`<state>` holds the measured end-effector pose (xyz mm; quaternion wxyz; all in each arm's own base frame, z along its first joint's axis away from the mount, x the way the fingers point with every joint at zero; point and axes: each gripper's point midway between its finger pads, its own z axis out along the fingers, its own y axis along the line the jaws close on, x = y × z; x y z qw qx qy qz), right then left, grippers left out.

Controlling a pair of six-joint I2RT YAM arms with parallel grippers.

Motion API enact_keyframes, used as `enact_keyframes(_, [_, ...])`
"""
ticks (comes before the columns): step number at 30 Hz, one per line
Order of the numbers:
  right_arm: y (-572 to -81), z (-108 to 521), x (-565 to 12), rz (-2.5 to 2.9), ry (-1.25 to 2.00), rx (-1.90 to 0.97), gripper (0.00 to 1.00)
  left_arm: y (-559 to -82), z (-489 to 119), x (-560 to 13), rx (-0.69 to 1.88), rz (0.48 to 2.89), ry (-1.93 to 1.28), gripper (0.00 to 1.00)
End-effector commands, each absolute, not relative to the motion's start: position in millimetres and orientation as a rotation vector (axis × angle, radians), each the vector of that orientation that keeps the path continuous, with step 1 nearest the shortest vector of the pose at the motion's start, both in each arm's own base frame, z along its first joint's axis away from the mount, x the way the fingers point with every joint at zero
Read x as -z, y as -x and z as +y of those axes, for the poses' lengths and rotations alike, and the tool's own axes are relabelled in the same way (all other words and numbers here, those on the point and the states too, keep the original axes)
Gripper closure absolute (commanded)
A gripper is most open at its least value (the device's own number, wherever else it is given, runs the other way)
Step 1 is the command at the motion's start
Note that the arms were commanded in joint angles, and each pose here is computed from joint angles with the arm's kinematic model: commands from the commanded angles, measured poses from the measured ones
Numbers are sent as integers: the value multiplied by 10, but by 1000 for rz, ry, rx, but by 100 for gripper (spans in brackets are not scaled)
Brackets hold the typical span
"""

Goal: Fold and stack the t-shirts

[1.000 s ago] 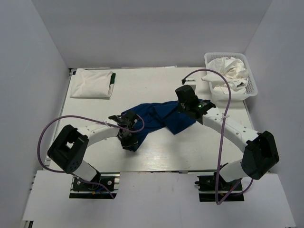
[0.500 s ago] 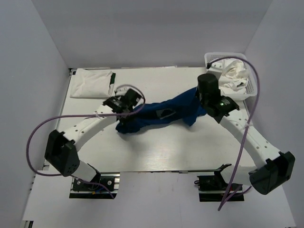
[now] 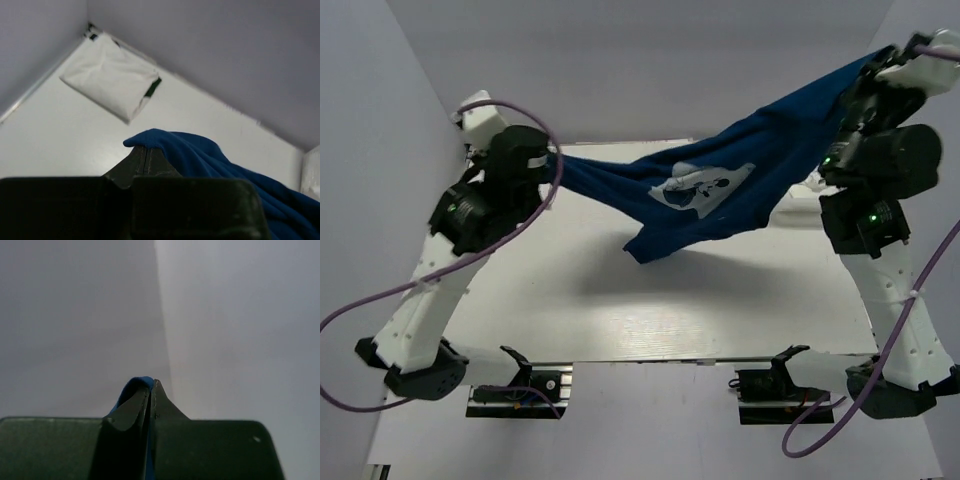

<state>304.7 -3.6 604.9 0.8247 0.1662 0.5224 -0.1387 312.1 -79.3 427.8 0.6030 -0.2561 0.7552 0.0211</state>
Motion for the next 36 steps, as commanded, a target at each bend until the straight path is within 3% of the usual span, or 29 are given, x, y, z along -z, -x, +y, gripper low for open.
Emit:
enact_keyframes(1, [-2556, -456, -6728, 924, -456, 454, 100, -2694, -195, -4887, -101, 1532, 678, 100])
enact_keyframes(9, [-2341, -587, -7034, 852, -477, 511, 100, -2167, 292, -5091, -69, 1416, 776, 100])
enact_keyframes(17, [-2879, -330, -6593, 970, -404, 509, 100, -2412, 18, -4711, -28, 1481, 758, 100])
enact_keyframes(21, [-3736, 67, -5657, 1188, -289, 531, 100, -2857, -505, -4122, 18, 1621, 685, 100])
enact_keyframes(23, [-4065, 200, -5136, 1288, -263, 501, 100, -3094, -660, -3490, -124, 1776, 681, 100])
enact_keyframes(30, [-5226, 708, -3722, 1593, -132, 452, 100, -3633, -710, -1778, -383, 2193, 654, 100])
enact_keyframes(32, [-5534, 793, -3182, 1721, -71, 536, 100, -3704, -550, -1504, -444, 2241, 700, 100])
enact_keyframes(34, [-5695, 866, -3304, 1709, -83, 519, 100, -3841, -468, -1238, -476, 2297, 703, 100])
enact_keyframes(35, [-5849, 947, -2855, 1792, -24, 546, 100, -3933, -497, -1182, -439, 2313, 709, 100])
enact_keyframes(36, [-5906, 978, -2806, 1799, -18, 542, 100, -3986, -488, -1119, -431, 2330, 710, 100])
